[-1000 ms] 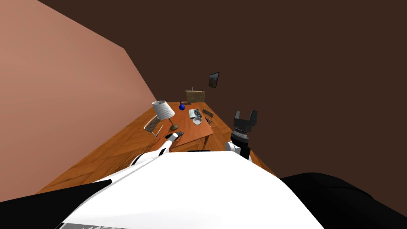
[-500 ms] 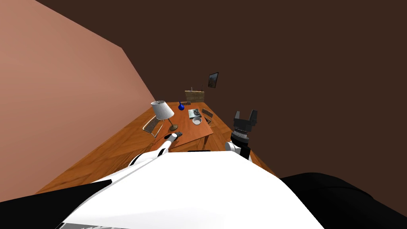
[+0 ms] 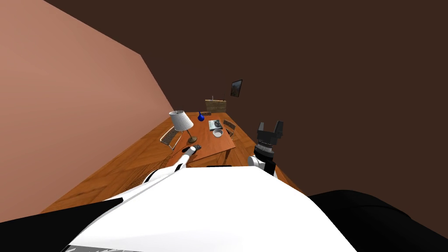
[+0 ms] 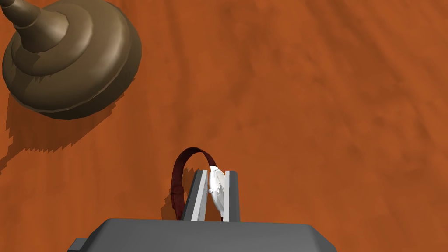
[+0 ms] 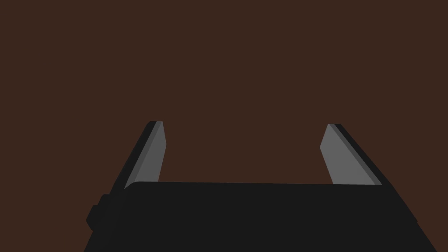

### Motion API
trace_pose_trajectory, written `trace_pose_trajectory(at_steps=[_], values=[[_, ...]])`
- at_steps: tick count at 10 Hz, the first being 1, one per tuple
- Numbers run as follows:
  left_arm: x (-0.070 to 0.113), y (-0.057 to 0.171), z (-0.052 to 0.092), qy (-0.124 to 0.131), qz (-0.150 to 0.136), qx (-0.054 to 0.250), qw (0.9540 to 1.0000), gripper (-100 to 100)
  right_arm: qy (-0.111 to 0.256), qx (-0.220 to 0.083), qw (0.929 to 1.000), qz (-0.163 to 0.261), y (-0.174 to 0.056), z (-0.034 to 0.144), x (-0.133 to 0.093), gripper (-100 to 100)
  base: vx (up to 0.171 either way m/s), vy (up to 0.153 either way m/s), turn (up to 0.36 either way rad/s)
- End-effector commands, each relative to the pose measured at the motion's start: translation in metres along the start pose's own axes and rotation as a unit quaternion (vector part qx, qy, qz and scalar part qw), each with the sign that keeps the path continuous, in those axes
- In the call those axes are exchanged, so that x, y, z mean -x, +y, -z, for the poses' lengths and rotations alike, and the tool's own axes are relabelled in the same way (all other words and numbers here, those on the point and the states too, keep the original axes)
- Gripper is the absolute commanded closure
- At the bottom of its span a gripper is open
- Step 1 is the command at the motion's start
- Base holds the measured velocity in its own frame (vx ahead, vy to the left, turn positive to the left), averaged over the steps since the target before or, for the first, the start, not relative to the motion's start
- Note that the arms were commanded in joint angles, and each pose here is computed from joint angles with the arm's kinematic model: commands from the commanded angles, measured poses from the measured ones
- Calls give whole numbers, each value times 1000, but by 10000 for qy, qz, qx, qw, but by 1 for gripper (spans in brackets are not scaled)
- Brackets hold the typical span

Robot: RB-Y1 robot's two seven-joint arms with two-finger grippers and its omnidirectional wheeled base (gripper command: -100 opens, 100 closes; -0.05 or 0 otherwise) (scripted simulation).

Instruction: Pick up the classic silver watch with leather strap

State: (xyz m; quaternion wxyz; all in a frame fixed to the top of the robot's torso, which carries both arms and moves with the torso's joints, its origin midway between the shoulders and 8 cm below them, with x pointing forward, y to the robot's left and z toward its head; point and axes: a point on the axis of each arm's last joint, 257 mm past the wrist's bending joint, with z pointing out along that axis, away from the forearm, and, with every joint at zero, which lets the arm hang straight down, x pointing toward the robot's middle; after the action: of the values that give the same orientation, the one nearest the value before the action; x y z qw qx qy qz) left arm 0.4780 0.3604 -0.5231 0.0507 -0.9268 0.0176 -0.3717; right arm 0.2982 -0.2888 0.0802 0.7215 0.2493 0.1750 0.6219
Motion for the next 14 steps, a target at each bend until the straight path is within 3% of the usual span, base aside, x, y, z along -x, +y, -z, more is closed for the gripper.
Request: trace_pose_trajectory(at_steps=[1,2,4,5,6,7,8,10,12,14], values=[[-6,10,-4,-4,-109,81,9999,100,0,0,10000,0,0,0,0,0,6,-7,217],[-6,10,-4,2,-28,92,10000,100,0,0,10000,-1,0,0,0,0,2,-5,1],[-22,42,-8,35,-265,323,9991,100,0,0,10000,0,0,0,0,0,6,-1,298],[-18,46,-8,28,60,392,9992,100,0,0,10000,0,0,0,0,0,5,-5,85],[-5,52,-7,-47,186,476,9987,100,0,1,10000,-1,0,0,0,0,3,1,-42],[-21,48,-7,91,81,427,9990,100,0,1,10000,-1,0,0,0,0,-2,3,-12],[-25,48,-7,143,160,439,9988,100,0,1,10000,-1,0,0,0,0,0,0,0],[-25,44,-8,87,51,366,9993,100,0,1,10000,-1,0,0,0,0,0,0,0],[-22,42,-8,35,-265,323,9991,100,0,1,10000,-1,0,0,0,0,0,0,0],[-32,63,-9,60,-430,473,9979,100,0,0,10000,-1,0,0,0,0,2,0,192]])
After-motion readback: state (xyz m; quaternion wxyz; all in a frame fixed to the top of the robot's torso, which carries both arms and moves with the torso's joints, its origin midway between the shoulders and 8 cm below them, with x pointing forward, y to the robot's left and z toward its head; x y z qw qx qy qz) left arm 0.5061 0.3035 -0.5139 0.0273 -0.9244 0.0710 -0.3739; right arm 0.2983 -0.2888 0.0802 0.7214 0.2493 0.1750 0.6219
